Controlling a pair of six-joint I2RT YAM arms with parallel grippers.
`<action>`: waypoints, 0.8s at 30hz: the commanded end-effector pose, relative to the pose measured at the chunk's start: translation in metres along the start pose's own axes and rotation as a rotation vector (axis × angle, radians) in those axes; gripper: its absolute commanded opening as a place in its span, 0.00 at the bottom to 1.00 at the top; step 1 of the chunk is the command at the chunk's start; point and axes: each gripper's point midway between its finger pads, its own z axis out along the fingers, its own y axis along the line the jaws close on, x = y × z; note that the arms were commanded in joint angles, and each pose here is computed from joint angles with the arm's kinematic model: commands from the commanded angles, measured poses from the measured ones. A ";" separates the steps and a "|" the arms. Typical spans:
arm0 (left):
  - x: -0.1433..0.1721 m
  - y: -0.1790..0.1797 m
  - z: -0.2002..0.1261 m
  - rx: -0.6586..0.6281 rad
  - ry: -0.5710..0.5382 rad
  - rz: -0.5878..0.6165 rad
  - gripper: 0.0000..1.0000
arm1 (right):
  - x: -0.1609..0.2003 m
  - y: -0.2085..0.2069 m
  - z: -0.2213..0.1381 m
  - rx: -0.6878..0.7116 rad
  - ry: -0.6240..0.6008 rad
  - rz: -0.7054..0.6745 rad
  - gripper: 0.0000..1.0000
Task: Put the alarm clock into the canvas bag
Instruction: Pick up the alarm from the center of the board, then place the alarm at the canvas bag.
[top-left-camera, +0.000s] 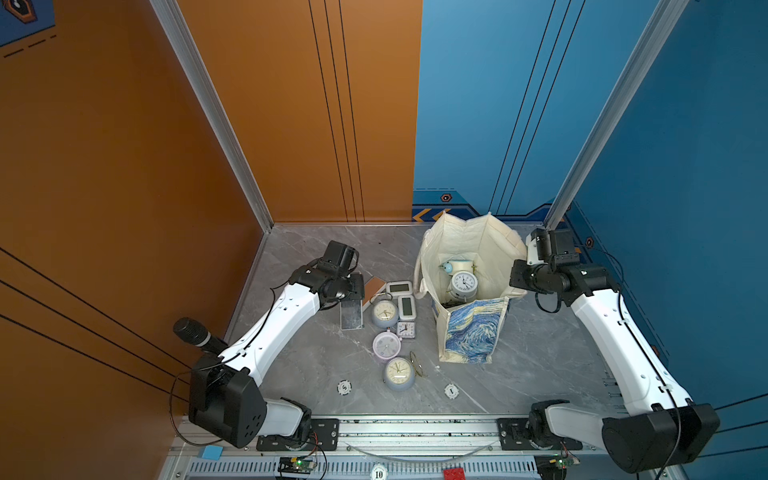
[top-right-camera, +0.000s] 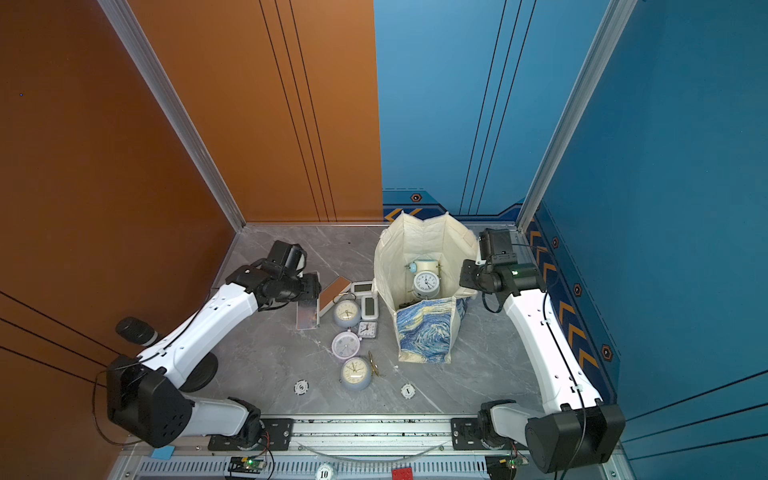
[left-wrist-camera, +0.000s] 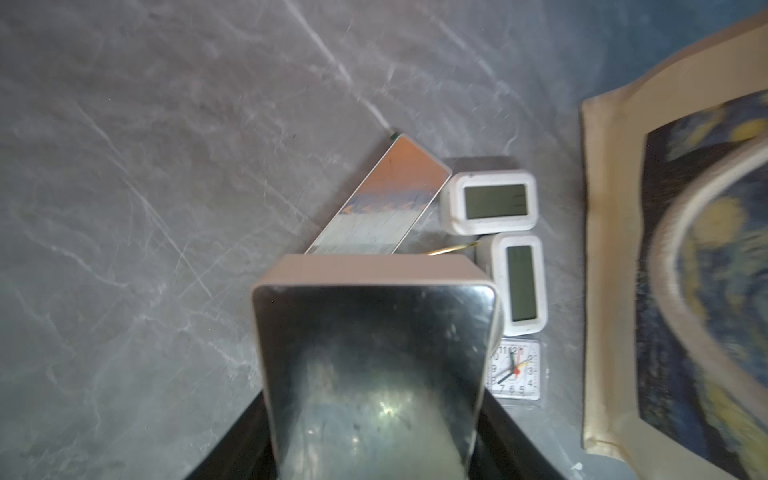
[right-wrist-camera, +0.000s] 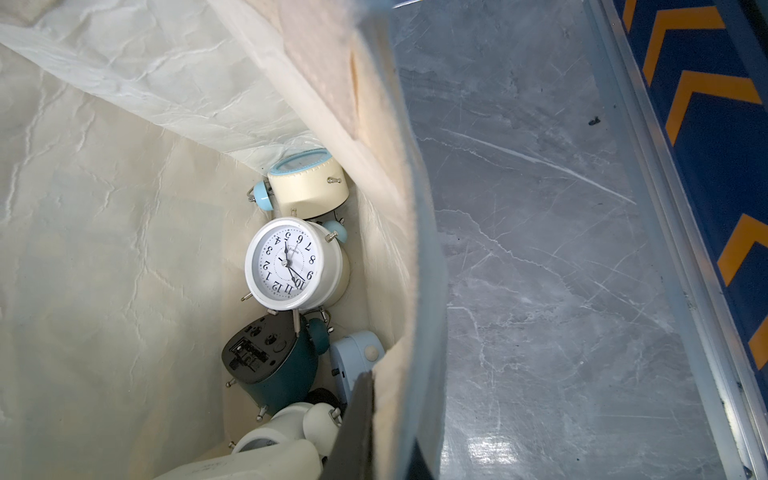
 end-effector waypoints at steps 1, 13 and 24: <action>-0.031 -0.024 -0.032 0.124 -0.110 0.049 0.41 | -0.007 0.005 -0.006 -0.007 -0.023 0.001 0.09; -0.098 -0.096 -0.119 0.462 -0.418 0.129 0.38 | -0.008 0.006 -0.009 -0.011 -0.031 0.002 0.09; -0.124 -0.181 -0.182 0.718 -0.609 0.283 0.34 | -0.008 0.010 -0.012 -0.012 -0.037 -0.004 0.09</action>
